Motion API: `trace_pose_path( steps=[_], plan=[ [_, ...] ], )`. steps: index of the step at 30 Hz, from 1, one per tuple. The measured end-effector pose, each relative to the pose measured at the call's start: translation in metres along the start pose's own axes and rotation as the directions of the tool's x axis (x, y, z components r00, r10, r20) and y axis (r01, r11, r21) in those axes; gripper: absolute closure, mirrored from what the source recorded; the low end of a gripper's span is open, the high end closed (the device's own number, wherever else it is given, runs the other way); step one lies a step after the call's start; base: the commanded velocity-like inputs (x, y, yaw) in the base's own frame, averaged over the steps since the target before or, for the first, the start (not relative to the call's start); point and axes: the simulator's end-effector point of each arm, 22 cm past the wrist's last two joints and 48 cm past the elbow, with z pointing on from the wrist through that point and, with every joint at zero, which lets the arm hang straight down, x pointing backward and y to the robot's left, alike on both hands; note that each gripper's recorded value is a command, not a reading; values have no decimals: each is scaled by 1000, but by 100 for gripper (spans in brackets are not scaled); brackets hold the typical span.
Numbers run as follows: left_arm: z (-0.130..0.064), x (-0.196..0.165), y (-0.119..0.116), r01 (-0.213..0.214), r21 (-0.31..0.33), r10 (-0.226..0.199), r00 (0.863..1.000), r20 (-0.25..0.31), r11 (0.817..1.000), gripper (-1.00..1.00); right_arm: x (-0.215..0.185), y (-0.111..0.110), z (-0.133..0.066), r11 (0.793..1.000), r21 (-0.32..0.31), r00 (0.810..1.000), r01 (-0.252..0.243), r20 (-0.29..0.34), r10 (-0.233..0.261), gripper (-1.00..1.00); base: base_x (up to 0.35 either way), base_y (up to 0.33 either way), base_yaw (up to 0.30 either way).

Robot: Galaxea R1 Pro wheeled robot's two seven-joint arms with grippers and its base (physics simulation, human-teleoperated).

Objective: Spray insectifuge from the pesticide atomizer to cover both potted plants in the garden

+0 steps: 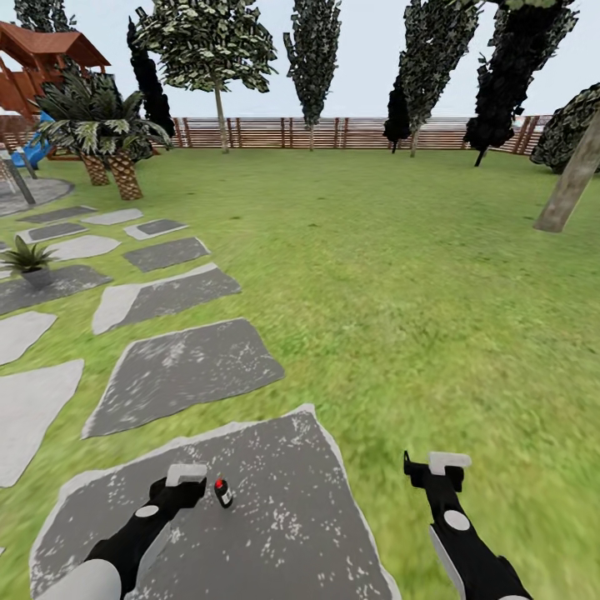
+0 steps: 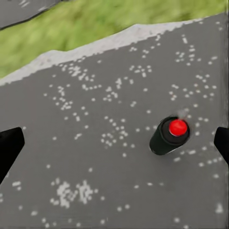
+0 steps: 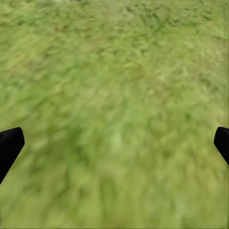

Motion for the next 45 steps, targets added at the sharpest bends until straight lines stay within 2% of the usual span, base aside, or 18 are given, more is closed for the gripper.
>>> trace_pose_path(
  steps=[12,18,31,41,45],
  plan=[
    [0,-4,-9,4,10,-4,1000,20,1000,-100,1,2,0,1000,-3,1000,0,-3,0,-100,118,-196,6],
    [0,-5,-18,8,22,-9,1000,22,1000,-100,3,4,-1,1000,-6,1000,-2,-7,1,-100,1,-243,232],
    [-1,-8,-21,6,33,-8,999,39,999,-100,8,5,-2,1000,-8,1000,0,-18,0,-100,0,-19,76],
    [14,18,-26,7,39,-8,1000,26,999,-100,36,9,5,1000,-8,1000,2,-27,-3,-100,0,0,0],
    [19,24,-28,8,40,-10,998,58,999,-100,49,10,7,1000,-8,999,4,-33,-4,-100,0,0,0]
  ],
)
